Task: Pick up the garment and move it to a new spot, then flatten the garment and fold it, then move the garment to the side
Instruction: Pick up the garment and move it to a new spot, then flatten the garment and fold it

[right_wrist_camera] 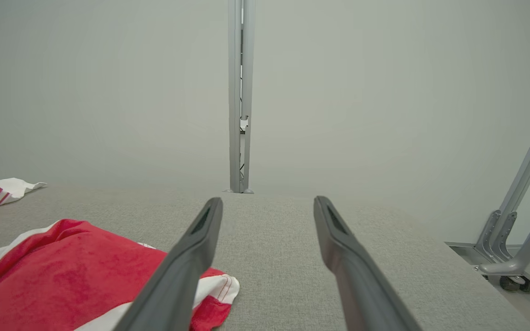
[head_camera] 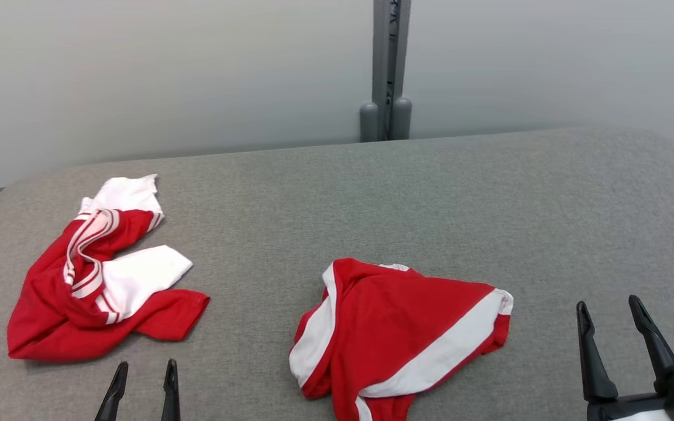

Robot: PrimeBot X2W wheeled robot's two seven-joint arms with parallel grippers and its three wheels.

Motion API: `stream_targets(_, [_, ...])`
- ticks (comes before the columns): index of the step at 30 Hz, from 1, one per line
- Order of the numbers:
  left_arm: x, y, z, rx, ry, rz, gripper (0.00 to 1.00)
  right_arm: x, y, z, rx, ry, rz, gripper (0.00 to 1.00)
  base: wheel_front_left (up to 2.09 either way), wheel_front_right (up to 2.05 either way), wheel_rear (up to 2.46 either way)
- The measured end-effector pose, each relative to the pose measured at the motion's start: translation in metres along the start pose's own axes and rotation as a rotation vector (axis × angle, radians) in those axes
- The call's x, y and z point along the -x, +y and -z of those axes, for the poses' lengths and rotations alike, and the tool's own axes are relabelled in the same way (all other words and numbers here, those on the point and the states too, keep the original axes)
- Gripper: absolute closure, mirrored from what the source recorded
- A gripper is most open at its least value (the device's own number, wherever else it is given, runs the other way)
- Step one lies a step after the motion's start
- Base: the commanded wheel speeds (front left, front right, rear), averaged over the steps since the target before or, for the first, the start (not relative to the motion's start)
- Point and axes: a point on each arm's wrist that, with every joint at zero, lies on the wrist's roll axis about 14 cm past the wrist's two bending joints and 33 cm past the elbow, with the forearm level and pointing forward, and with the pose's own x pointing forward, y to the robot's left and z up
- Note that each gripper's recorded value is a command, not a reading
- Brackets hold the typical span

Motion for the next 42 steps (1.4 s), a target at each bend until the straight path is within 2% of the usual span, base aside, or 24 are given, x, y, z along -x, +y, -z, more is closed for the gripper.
stream_targets(5, [0.030,0.037,0.001,-0.016,-0.005,-0.119,0.00,-0.001,0.012,0.004,0.012,0.012,-0.044,0.00,0.00,0.00,0.00])
stream_targets(9, [0.041,0.052,-0.004,0.001,-0.030,-0.157,0.00,-0.001,0.021,0.004,0.002,0.011,-0.071,0.00,0.00,0.00,0.00])
stream_targets(23, [0.041,0.057,-0.001,0.010,-0.018,-0.146,0.00,-0.001,0.029,0.010,-0.024,0.030,-0.091,0.00,0.00,0.00,0.00])
stream_targets(25, [0.036,0.035,0.004,0.078,-0.009,-0.071,0.00,-0.003,0.029,0.008,-0.024,0.023,-0.089,0.00,0.00,0.00,0.00])
stream_targets(30, [0.013,-0.050,-0.018,0.157,-0.067,0.196,0.00,-0.009,0.027,0.005,-0.015,0.009,-0.084,0.00,0.00,0.00,0.00])
stream_targets(33, [0.028,-0.128,0.002,0.256,0.063,0.448,0.00,-0.015,0.026,0.001,-0.015,-0.003,-0.080,0.00,0.00,0.00,0.00])
stream_targets(34, [0.034,-0.152,0.005,0.260,0.101,0.546,0.00,-0.018,0.026,0.001,-0.015,-0.006,-0.078,0.00,0.00,0.00,0.00])
stream_targets(37, [0.035,-0.170,0.026,0.244,0.216,0.657,0.00,-0.027,0.023,0.002,-0.012,-0.006,-0.070,0.00,0.00,0.00,0.00])
stream_targets(42, [0.036,-0.160,0.092,0.194,0.493,0.661,0.00,-0.033,0.008,0.010,-0.018,0.018,-0.021,0.00,0.00,0.00,0.00])
